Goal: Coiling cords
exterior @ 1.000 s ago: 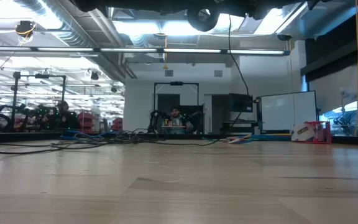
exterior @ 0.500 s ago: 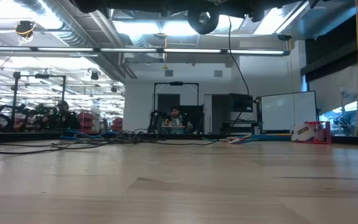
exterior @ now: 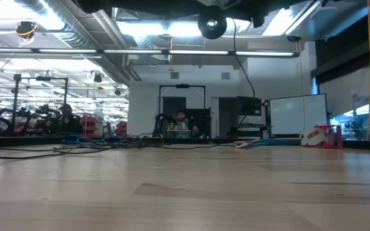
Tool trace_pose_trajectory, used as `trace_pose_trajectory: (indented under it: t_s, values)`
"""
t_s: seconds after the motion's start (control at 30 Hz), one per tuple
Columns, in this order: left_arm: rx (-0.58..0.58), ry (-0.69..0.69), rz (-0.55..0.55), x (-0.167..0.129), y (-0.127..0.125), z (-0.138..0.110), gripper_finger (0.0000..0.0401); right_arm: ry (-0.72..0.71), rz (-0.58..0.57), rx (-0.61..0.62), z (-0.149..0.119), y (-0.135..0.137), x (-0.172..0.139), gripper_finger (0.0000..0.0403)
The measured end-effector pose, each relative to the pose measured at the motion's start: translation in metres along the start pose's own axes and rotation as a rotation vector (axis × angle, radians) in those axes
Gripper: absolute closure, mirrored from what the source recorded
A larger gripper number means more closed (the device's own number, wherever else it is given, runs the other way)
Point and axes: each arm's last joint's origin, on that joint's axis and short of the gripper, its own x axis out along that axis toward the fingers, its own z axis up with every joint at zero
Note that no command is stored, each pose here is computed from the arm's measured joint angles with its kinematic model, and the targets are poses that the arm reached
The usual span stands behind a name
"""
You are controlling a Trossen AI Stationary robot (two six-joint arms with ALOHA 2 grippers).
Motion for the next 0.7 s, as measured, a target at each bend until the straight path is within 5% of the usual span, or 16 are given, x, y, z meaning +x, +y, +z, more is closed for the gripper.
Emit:
trace_pose_trajectory:
  t_s: [0.3, 0.7]
  values:
    - [0.072, 0.132, 0.223, -0.0058, -0.0038, 0.0020, 0.0232, 0.083, -0.143, 0.004, 0.0001, -0.0072, -0.0009, 0.0398]
    - [0.088, 0.156, 0.201, -0.0080, -0.0096, 0.0019, 0.0232, 0.125, -0.183, 0.013, -0.0014, -0.0078, -0.0012, 0.0398]
